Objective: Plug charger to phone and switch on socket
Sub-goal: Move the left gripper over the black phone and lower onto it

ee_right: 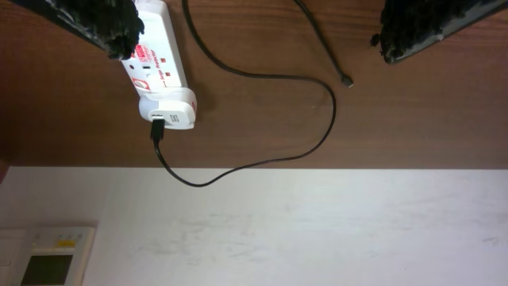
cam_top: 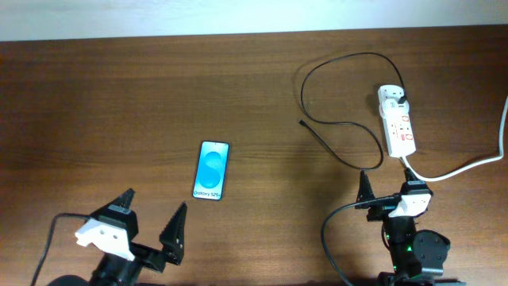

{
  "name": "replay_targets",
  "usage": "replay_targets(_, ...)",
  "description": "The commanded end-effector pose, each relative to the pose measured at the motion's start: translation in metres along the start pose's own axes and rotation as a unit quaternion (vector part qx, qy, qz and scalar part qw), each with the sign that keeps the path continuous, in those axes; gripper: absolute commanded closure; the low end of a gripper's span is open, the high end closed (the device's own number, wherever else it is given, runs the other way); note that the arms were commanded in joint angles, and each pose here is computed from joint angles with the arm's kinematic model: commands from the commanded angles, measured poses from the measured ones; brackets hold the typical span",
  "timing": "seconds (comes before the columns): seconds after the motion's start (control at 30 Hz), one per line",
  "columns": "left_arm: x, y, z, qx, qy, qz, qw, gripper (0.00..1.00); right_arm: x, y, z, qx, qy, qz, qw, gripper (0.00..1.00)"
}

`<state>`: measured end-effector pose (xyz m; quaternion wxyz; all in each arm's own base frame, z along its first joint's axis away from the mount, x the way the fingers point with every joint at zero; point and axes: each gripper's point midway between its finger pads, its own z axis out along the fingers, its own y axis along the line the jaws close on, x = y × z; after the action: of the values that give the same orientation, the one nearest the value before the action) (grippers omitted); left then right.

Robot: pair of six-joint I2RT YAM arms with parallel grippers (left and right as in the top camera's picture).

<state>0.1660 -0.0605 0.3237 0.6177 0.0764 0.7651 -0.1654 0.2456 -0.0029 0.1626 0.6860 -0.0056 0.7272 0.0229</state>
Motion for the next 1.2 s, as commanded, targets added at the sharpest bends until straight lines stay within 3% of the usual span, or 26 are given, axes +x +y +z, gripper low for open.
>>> replay_targets(0.0,-0.033,-0.005,0.007,0.006,0.031,-0.018,0.999,0.01,0.003,0.001,0.0,-0.002,0.003,0.0,1.0,0.02)
replay_targets(0.13,-0.052,0.001,0.041,-0.004,0.113,-0.041,0.993,0.01,0.003,0.001,0.0,-0.002,0.003,0.0,1.0,0.02)
replay_targets(0.3,-0.048,0.012,0.093,-0.007,0.222,-0.068,0.973,0.01,0.003,0.001,0.0,-0.002,0.003,0.0,1.0,0.02)
replay_targets(0.4,-0.02,0.02,0.128,-0.004,0.284,-0.089,0.955,0.01,0.003,0.001,0.0,-0.002,0.003,0.0,1.0,0.02)
replay_targets(0.53,0.039,0.038,0.168,-0.018,0.391,-0.121,0.912,0.01,0.003,0.001,0.0,-0.002,0.003,0.0,1.0,0.02)
replay_targets(0.77,0.131,0.06,0.193,-0.035,0.538,-0.116,0.834,0.01,0.003,0.001,0.0,-0.002,0.003,0.0,1.0,0.02)
replay_targets(0.87,0.168,0.062,0.196,-0.062,0.585,-0.074,0.805,0.01,0.003,0.001,0.0,-0.002,0.003,0.0,1.0,0.02)
replay_targets(0.97,0.186,0.057,0.2,-0.081,0.589,-0.033,0.804,0.01,0.003,0.001,0.0,-0.002,0.003,0.0,1.0,0.01)
replay_targets(1.17,0.233,0.052,0.209,-0.095,0.57,-0.037,0.815,0.01,0.003,0.001,0.0,-0.002,0.003,0.0,1.0,0.02)
